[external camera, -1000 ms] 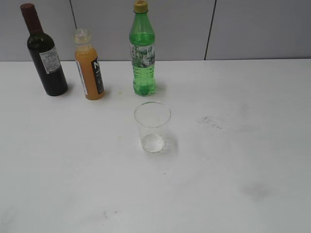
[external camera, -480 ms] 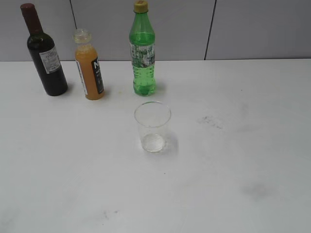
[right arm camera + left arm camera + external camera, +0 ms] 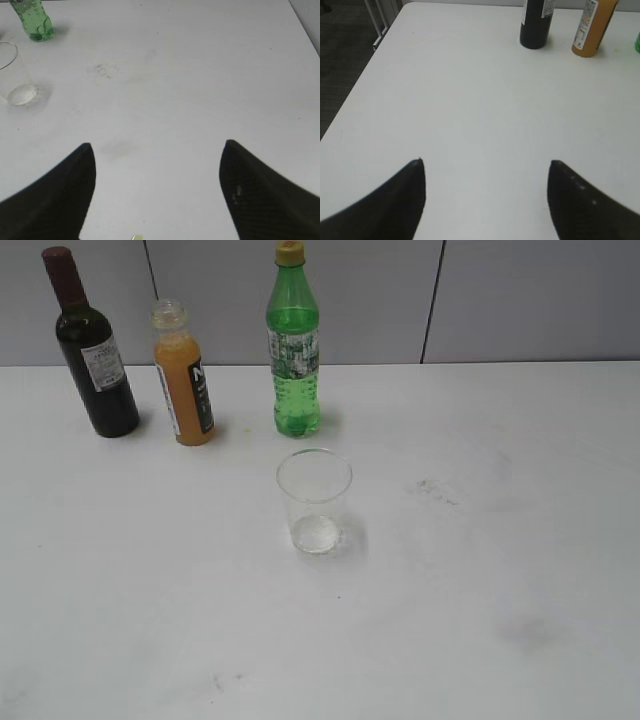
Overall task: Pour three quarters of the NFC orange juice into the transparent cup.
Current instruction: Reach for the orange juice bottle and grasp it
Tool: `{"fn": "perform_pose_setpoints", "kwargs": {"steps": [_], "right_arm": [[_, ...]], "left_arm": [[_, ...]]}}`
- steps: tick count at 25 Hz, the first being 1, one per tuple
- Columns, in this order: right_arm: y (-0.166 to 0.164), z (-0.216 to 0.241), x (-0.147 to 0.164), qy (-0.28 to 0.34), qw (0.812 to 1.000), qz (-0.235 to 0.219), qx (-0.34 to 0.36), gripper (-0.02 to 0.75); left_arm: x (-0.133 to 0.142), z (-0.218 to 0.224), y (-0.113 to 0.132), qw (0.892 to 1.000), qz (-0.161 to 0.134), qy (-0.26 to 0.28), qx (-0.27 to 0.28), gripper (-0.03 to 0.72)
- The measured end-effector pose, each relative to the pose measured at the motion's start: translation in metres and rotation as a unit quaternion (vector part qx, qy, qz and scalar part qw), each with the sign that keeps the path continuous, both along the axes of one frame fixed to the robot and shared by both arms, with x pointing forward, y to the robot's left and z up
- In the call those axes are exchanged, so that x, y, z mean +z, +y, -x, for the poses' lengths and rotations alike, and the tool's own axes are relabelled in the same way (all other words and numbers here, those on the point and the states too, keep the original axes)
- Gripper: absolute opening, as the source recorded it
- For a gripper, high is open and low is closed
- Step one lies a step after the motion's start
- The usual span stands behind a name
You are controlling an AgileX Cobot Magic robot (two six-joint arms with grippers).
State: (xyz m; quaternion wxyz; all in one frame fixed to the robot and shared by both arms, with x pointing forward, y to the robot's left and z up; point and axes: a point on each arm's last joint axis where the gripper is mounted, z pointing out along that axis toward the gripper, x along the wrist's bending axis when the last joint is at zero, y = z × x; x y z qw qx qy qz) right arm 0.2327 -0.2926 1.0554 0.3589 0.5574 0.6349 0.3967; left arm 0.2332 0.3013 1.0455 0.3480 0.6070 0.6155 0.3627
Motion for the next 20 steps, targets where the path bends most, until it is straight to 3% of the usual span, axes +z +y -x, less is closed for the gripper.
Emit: {"fn": "perform_pose_setpoints", "kwargs": {"steps": [8, 15, 20], "right_arm": [[0.0, 0.0, 0.0, 0.0, 1.0, 0.0, 0.0, 0.591], [0.0, 0.0, 0.0, 0.0, 1.0, 0.0, 0.0, 0.591], [0.0, 0.0, 0.0, 0.0, 1.0, 0.0, 0.0, 0.591]], "left_arm": [[0.002, 0.0, 0.0, 1.0, -0.006, -0.009, -0.003, 0.584], [0.022, -0.01, 0.0, 0.994, -0.019, -0.105, -0.007, 0.622], [0.035, -0.039, -0.001, 0.991, -0.007, -0.13, -0.011, 0.622]]}}
